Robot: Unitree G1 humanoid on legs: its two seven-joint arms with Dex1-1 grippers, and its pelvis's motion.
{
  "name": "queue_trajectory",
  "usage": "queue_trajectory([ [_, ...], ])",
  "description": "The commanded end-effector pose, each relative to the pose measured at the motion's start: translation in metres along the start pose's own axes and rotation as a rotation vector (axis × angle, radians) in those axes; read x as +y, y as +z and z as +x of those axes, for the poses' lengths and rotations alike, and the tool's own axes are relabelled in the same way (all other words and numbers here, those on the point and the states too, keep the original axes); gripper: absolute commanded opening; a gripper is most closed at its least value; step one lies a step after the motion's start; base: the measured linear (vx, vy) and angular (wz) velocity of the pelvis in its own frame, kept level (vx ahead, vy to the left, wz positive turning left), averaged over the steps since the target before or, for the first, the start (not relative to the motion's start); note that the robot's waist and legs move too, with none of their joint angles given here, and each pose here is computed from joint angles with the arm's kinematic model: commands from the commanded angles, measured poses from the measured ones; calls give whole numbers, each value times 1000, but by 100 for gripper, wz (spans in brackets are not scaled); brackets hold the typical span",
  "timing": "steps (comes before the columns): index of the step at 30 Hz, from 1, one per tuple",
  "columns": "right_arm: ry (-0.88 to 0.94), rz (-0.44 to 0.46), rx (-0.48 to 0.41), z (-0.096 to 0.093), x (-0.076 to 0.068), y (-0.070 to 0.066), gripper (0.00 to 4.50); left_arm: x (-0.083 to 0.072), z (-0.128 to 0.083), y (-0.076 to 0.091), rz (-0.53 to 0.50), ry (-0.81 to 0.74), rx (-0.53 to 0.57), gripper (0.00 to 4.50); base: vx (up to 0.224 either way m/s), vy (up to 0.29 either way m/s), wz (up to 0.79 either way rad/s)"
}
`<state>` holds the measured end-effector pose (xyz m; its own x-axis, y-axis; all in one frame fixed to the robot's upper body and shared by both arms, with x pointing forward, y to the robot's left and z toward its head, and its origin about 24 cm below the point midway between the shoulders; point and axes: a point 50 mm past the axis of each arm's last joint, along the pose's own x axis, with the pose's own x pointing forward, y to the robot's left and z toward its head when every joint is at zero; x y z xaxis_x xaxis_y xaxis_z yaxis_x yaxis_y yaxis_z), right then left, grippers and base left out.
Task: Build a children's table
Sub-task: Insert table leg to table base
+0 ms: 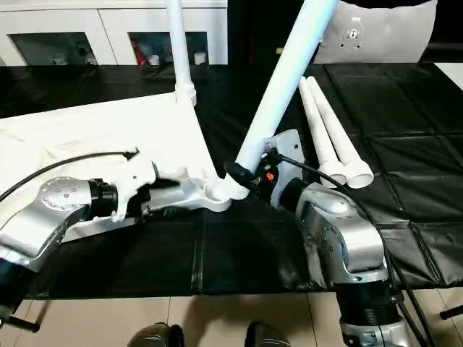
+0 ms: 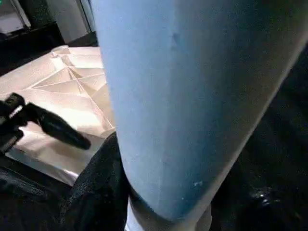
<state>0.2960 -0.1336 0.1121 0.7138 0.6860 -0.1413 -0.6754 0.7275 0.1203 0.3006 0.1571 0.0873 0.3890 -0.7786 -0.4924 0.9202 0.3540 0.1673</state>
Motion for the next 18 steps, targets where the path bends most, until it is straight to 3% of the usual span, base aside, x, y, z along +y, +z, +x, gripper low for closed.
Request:
queue_trajectory([
  [1,8,-16,-10,-1,2,5,188,2,-2,-5,4,-12,28,278,0,0,0],
  [7,45,-26,-3,1,4,7,188,8,-4,-10,-54,-5,-13,216,0,0,0],
  [9,46,-27,-3,1,4,7,188,8,-4,-10,-54,-4,-14,216,0,0,0],
  [18,92,-46,27,19,8,10,188,9,-4,-19,-61,-41,-20,141,0,0,0],
])
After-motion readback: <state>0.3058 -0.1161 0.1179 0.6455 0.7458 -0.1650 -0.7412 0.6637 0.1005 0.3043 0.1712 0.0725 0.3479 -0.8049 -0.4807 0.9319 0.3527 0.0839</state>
